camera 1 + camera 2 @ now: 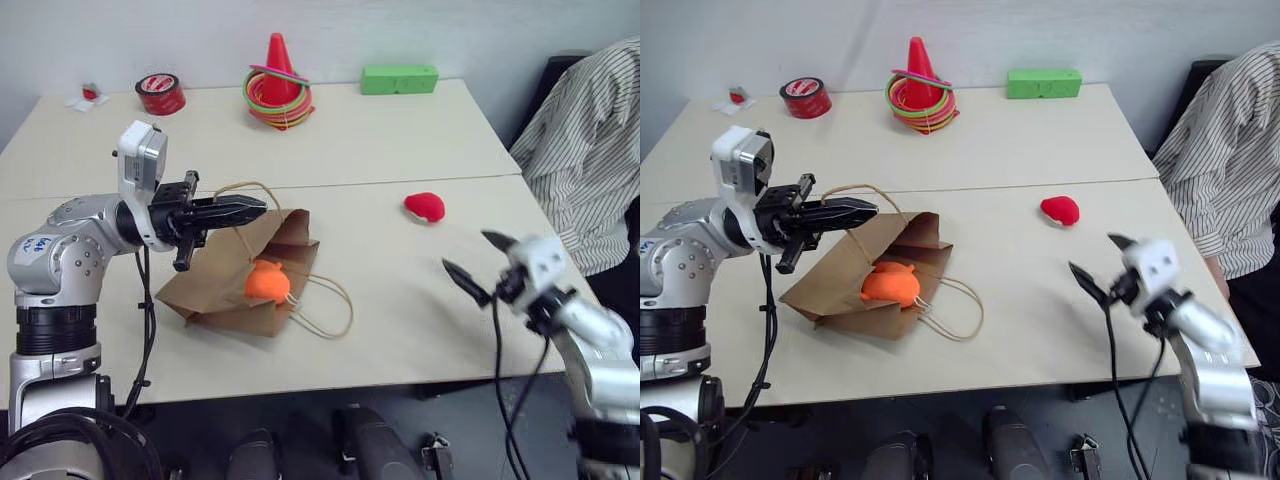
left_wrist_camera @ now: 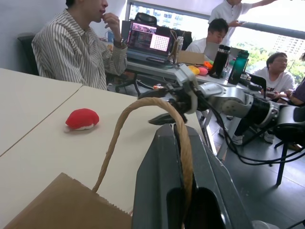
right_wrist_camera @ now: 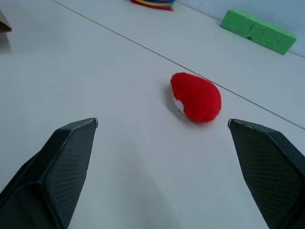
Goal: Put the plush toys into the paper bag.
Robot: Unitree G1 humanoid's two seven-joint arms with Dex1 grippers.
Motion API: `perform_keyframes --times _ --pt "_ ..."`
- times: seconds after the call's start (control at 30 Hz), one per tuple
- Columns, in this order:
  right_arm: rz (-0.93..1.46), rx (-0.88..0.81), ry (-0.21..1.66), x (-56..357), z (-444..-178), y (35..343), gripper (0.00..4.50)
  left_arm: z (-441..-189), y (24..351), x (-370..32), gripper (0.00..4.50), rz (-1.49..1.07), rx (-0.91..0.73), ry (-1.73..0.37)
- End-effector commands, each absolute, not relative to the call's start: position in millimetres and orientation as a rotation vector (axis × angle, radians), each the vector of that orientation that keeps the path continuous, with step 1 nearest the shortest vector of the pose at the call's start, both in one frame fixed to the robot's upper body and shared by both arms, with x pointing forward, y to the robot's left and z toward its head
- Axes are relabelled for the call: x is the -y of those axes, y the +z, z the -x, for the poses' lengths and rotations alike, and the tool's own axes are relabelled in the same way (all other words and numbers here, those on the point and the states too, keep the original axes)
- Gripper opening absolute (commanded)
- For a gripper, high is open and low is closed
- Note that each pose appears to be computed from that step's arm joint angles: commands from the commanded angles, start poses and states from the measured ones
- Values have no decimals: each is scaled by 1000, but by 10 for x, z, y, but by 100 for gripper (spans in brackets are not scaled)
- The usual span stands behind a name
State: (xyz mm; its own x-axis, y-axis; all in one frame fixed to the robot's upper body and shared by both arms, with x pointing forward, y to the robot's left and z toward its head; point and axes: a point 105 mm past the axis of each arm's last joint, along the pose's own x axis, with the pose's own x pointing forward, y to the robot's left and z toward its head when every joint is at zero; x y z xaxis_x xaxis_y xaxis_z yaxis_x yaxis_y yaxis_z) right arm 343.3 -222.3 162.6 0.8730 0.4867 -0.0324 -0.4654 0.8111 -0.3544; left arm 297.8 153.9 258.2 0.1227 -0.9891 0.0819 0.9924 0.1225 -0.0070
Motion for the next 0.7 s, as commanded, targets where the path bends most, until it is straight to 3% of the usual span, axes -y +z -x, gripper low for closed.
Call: perform_keyframes --times 0.03,0.2,0.27,0.4,0.57,0.7 --pt "391 -53 436 2299 -3852 1666 448 -2970 2673 -1526 0 35 104 -1445" --pt "392 -107 424 2257 -4293 1717 448 -2969 2678 -1516 0 29 113 -1438" --pt "403 -206 412 2296 -4401 1555 448 -2952 2666 -1520 0 26 115 -1434" --pt "388 -300 390 2338 -4468 1406 323 -2915 2653 -1548 0 18 114 -1425" --pt "374 -159 463 2191 -4512 1648 141 -2889 2660 -1580 0 19 110 -1419" --pt "404 -35 709 1937 -4341 1855 22 -2892 2673 -1589 0 28 108 -1419"
